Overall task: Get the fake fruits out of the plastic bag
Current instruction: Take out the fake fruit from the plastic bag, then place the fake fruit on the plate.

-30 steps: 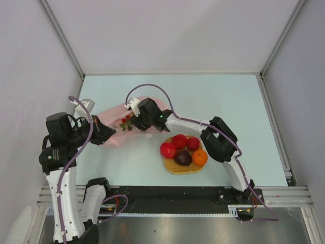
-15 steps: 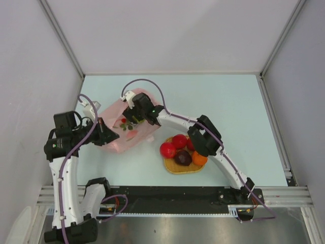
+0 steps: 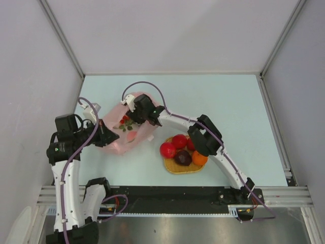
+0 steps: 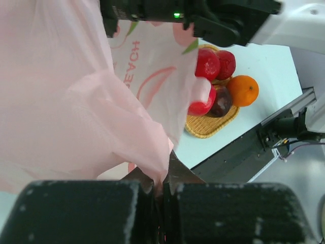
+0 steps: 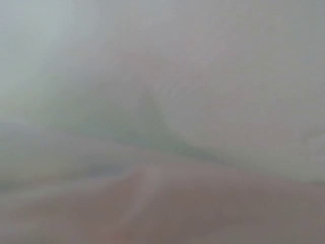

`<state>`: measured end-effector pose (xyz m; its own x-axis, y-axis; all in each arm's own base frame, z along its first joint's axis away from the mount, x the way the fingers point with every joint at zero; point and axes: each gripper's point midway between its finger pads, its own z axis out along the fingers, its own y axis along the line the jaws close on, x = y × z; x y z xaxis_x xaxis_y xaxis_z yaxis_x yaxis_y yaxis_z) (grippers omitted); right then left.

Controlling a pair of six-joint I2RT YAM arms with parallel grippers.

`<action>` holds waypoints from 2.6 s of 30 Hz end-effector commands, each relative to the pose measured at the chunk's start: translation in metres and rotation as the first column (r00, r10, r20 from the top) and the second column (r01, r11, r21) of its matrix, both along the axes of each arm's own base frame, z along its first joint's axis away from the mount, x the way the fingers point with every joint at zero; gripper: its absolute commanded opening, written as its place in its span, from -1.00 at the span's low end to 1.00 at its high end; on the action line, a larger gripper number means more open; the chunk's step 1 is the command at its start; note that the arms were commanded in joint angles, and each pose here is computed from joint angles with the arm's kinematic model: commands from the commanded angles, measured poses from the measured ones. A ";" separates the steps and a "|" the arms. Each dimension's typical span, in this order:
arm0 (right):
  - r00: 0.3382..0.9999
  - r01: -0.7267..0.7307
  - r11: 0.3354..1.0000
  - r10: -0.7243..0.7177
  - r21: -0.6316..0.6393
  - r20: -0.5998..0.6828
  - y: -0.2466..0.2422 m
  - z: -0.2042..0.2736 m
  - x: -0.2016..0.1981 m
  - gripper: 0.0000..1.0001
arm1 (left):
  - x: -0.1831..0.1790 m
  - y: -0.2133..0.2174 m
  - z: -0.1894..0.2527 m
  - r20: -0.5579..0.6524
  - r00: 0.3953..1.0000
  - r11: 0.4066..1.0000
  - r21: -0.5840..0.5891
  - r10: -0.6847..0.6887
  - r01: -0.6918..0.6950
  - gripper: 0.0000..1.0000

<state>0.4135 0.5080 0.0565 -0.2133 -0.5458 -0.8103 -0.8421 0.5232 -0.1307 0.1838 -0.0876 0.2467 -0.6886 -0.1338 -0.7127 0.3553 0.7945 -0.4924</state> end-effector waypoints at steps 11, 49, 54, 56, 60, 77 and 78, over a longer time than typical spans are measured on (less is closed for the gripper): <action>0.905 -0.416 0.888 0.426 0.195 -0.008 -0.008 0.176 -0.159 -0.13 | 0.047 0.003 0.017 0.139 0.986 0.991 -0.106 0.091 -0.077 -0.99; 0.880 -0.475 0.880 0.474 -0.022 -0.018 -0.221 0.096 -0.274 -0.17 | 0.054 0.011 -0.007 0.107 0.980 0.980 -0.121 0.170 -0.157 -0.99; 0.904 -0.425 0.905 0.426 0.034 -0.029 -0.210 0.095 -0.282 -0.17 | 0.047 0.009 -0.011 0.107 0.980 0.980 -0.125 0.170 -0.156 -0.99; 0.903 -0.428 0.904 0.428 0.024 -0.037 -0.211 0.091 -0.285 -0.17 | 0.046 0.008 -0.015 0.096 0.980 0.979 -0.131 0.172 -0.159 -0.99; 0.902 -0.432 0.902 0.431 0.001 -0.032 -0.207 0.084 -0.288 -0.16 | 0.046 0.008 -0.018 0.094 0.978 0.976 -0.137 0.184 -0.170 -1.00; 0.911 -0.413 0.909 0.412 -0.052 -0.024 -0.197 0.068 -0.292 -0.09 | 0.033 0.005 -0.018 0.091 0.978 0.974 -0.146 0.190 -0.175 -0.99; 0.913 -0.408 0.912 0.408 -0.038 -0.008 -0.193 0.072 -0.289 -0.08 | 0.034 0.006 -0.016 0.093 0.977 0.974 -0.141 0.192 -0.178 -0.99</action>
<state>0.1167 0.3069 0.1225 0.0267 -0.6435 -0.7650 -0.9883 0.0978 -0.1168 0.2167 -0.0831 0.2264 -0.5655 -0.3439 -0.7497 0.2691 0.7823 -0.5618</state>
